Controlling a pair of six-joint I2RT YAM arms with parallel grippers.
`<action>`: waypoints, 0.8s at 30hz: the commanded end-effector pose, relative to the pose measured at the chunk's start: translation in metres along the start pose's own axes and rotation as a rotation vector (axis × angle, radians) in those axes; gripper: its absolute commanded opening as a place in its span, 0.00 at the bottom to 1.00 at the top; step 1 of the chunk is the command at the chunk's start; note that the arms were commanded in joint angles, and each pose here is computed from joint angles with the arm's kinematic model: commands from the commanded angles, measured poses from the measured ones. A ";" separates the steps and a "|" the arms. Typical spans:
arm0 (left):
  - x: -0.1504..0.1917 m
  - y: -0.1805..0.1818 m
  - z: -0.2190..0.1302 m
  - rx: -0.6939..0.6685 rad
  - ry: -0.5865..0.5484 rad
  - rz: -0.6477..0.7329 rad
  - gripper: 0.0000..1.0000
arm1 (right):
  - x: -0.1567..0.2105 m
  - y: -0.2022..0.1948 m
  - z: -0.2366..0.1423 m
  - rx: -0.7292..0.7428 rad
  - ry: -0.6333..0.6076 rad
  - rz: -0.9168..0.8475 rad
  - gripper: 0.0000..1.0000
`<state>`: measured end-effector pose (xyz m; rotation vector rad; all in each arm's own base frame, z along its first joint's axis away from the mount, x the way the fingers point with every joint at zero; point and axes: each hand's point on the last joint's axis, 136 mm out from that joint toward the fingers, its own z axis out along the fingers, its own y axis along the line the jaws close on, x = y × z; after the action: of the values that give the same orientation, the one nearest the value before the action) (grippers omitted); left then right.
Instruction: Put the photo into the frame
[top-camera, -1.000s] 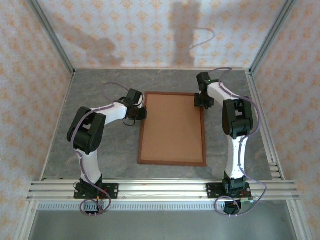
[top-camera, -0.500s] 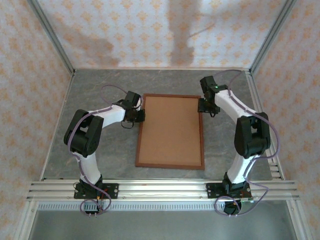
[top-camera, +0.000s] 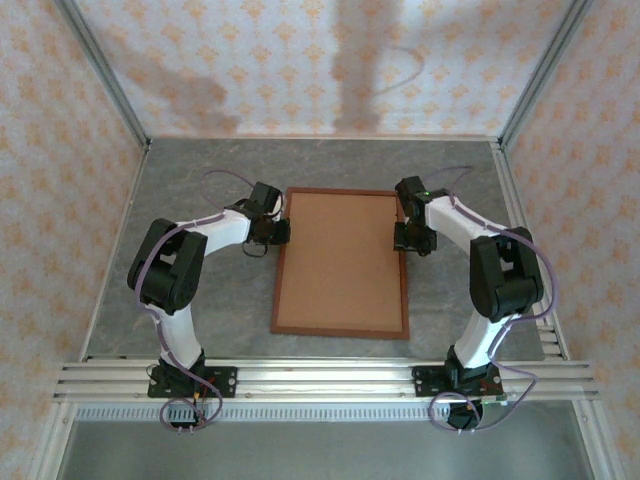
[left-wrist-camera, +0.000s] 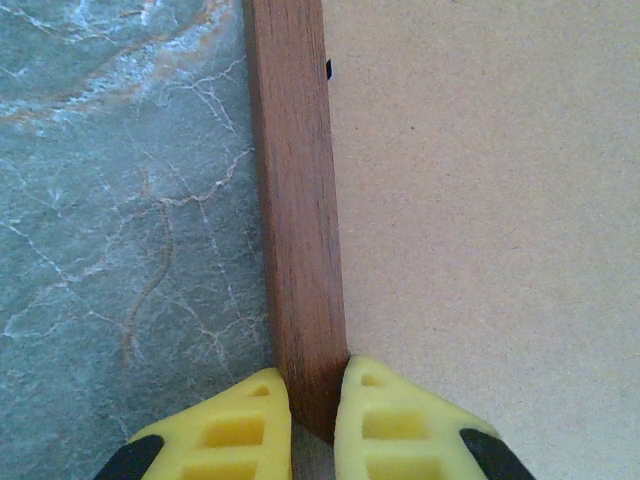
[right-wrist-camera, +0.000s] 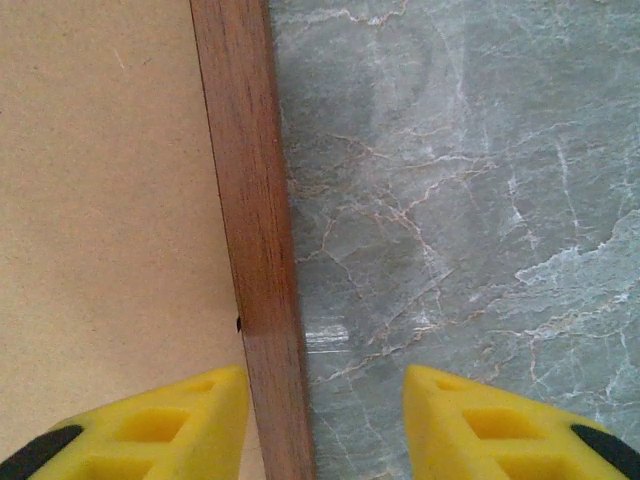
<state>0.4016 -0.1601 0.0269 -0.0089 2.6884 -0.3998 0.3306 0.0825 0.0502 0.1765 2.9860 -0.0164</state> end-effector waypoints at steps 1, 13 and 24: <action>0.021 0.012 -0.003 -0.058 0.070 -0.005 0.12 | -0.002 -0.001 0.009 0.019 0.009 0.010 0.44; 0.021 0.012 0.001 -0.053 0.076 -0.003 0.12 | -0.004 0.005 0.025 0.015 0.039 -0.005 0.42; 0.023 0.011 0.001 -0.050 0.081 0.002 0.12 | -0.007 0.029 0.040 -0.077 0.071 -0.006 0.41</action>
<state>0.4011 -0.1595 0.0266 -0.0099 2.6912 -0.3979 0.3371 0.0937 0.0290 0.1740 3.0537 0.0327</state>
